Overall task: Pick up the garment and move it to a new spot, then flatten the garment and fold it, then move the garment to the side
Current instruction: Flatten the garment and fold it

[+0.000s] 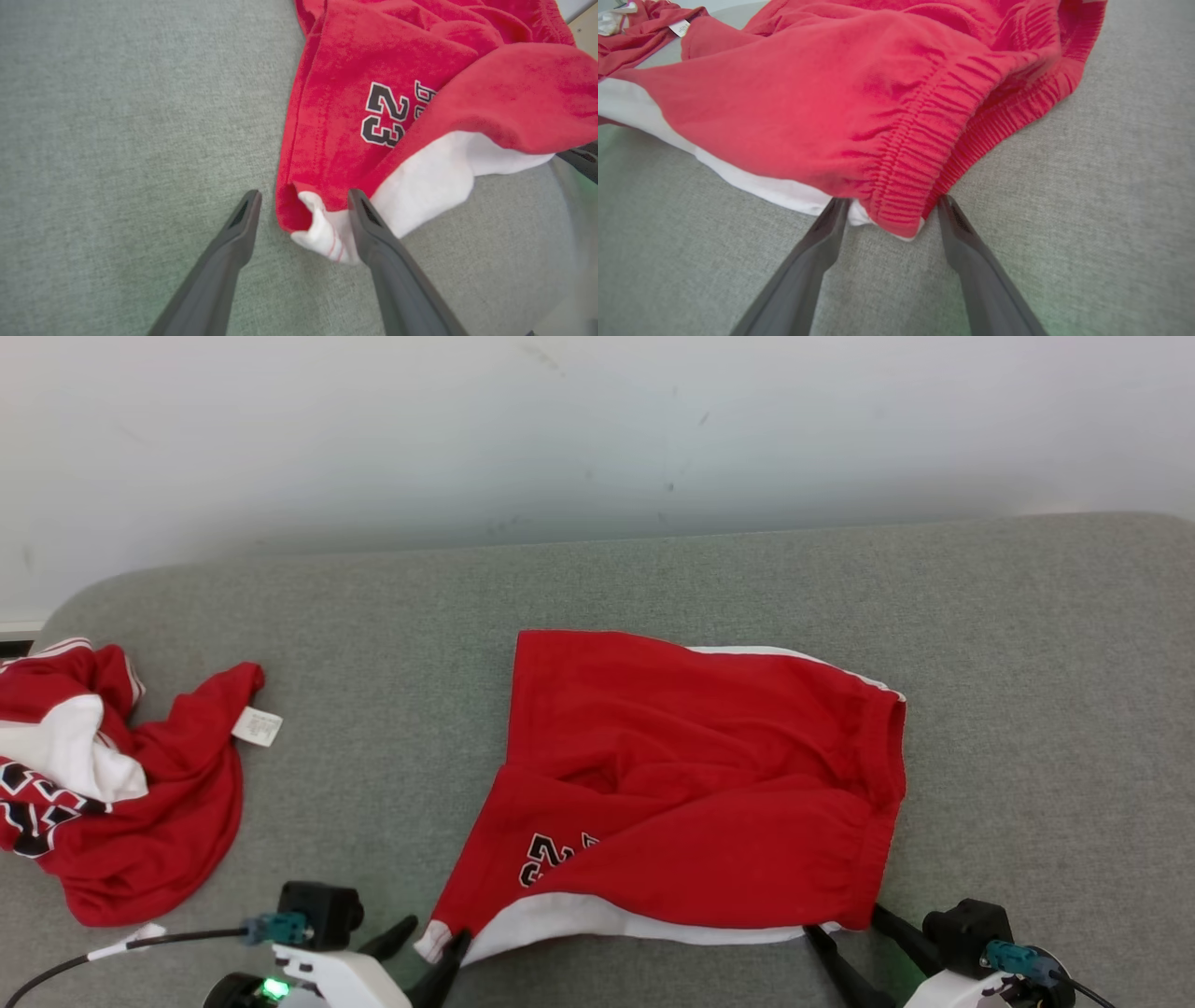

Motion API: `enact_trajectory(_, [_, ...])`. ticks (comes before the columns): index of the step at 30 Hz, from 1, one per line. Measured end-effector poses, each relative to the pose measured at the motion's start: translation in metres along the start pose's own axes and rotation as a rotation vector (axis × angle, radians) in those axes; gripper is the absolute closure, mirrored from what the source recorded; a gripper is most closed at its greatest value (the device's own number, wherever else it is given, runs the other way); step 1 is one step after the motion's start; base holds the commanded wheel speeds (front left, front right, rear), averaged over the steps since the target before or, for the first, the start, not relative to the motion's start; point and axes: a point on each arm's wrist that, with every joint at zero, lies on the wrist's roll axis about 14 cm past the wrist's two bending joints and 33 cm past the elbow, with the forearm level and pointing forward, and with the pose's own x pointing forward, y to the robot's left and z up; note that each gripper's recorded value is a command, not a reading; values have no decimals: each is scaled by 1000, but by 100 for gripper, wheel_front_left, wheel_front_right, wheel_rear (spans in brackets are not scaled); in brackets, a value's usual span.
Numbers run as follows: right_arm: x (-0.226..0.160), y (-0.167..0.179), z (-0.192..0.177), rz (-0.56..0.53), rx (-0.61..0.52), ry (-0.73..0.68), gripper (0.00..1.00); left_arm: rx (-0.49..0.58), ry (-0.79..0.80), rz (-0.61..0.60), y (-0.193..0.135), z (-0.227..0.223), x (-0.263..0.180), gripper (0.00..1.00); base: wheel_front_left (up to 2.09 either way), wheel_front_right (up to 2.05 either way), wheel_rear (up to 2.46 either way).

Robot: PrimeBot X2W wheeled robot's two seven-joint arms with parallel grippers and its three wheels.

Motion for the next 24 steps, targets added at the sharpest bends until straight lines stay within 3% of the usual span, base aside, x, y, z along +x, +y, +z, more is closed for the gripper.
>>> enact_trajectory(3, [1,0,0,2,-2,1,0,-13,34,-12,-3,-6,-5,18,0,0,0])
enact_trajectory(5, [1,-1,-1,3,-2,5,1,-14,57,-20,-5,-11,-8,35,0,0,0])
enact_trajectory(6, [1,-1,-2,5,-4,6,9,-12,63,-23,-5,-11,-9,53,0,0,0])
enact_trajectory(7, [1,-1,-2,5,-4,8,20,-11,67,-26,-5,-12,-10,59,0,0,0])
enact_trajectory(8, [1,-1,-3,7,-5,10,41,-11,70,-29,-6,-12,-11,79,0,0,0])
enact_trajectory(9, [2,0,-3,8,-6,13,55,-13,78,-35,-8,-13,-12,97,0,0,0])
enact_trajectory(11, [2,0,-4,10,-3,16,80,-16,84,-42,-11,-15,-13,100,0,0,0])
enact_trajectory(12, [3,1,-4,13,-1,17,98,-17,85,-44,-11,-15,-13,100,0,0,0])
enact_trajectory(24, [-6,-2,13,34,-30,-29,100,-14,-33,-39,-12,11,-20,100,0,0,0])
